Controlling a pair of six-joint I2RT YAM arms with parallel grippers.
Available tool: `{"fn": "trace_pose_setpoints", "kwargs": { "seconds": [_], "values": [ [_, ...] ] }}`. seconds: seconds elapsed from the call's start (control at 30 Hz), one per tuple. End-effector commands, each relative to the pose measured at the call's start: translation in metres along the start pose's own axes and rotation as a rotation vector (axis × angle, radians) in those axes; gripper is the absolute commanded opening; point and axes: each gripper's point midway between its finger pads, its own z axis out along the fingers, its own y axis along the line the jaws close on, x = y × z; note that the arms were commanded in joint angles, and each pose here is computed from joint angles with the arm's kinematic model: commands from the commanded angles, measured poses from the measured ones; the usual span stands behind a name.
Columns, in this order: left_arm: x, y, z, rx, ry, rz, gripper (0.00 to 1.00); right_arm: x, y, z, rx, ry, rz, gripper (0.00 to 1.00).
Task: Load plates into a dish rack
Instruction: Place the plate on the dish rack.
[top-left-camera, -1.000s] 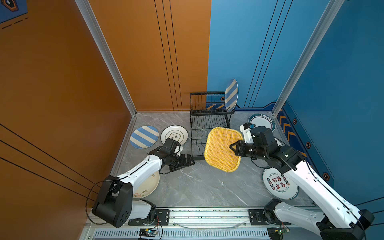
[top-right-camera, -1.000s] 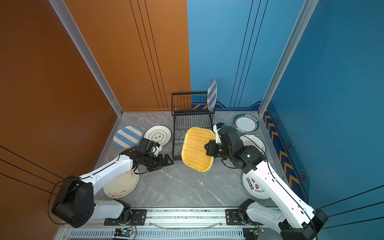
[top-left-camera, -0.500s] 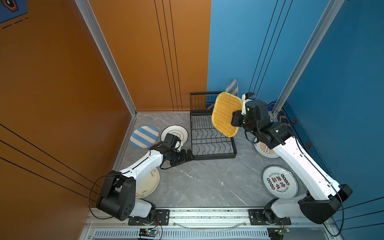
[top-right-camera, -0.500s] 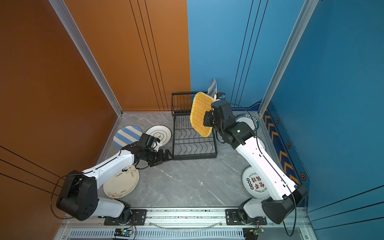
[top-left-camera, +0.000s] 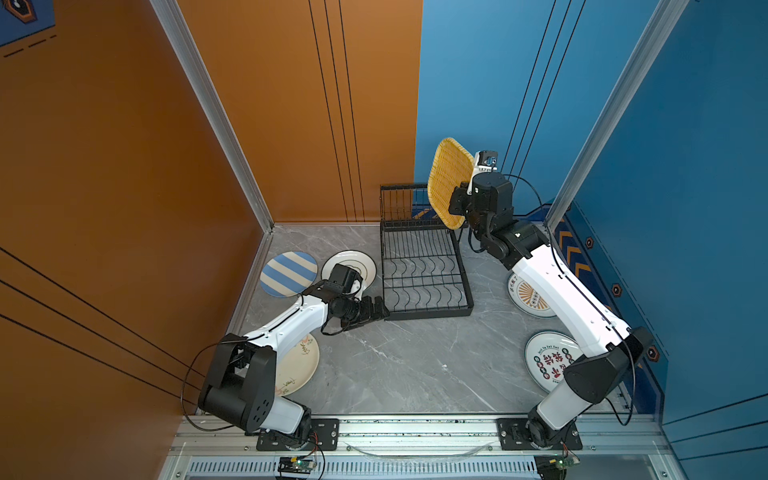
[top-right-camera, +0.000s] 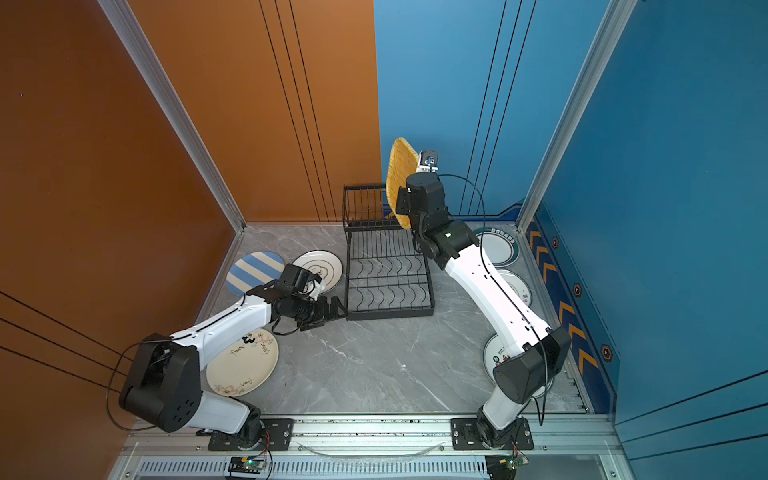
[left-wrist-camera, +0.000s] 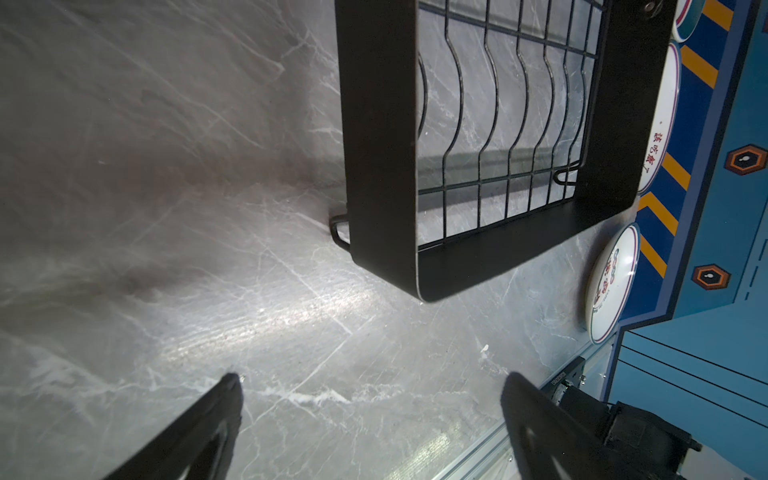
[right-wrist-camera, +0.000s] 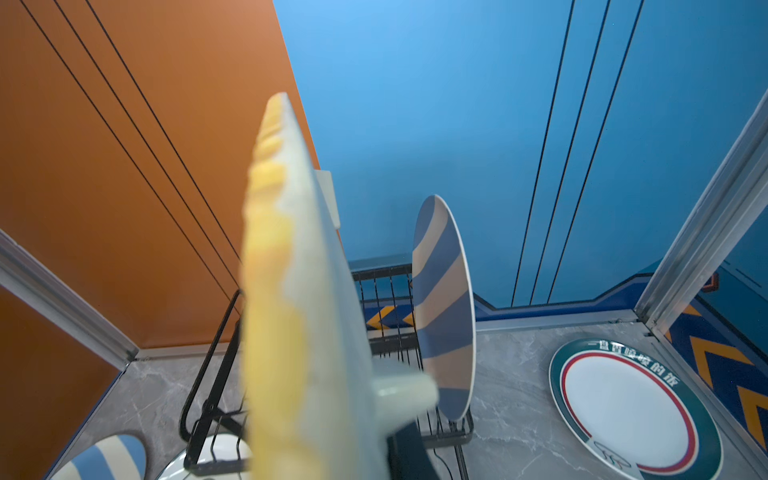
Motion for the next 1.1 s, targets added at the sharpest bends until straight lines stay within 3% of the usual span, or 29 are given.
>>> {"fn": "trace_pose_setpoints", "kwargs": {
  "seconds": [0.0,0.47,1.07],
  "values": [
    [-0.004,0.001,0.0,-0.011,0.008,0.01,0.98,-0.057,-0.006,-0.002,0.063,-0.198,0.041,0.0],
    [0.001,0.006,0.0,-0.013,0.016,0.018,0.98,-0.045,-0.005,0.053,0.181,-0.22,-0.039,0.0],
    [-0.003,0.012,0.002,-0.02,0.016,0.007,0.98,-0.018,-0.03,0.08,0.24,-0.166,-0.046,0.0]
  ]
}}
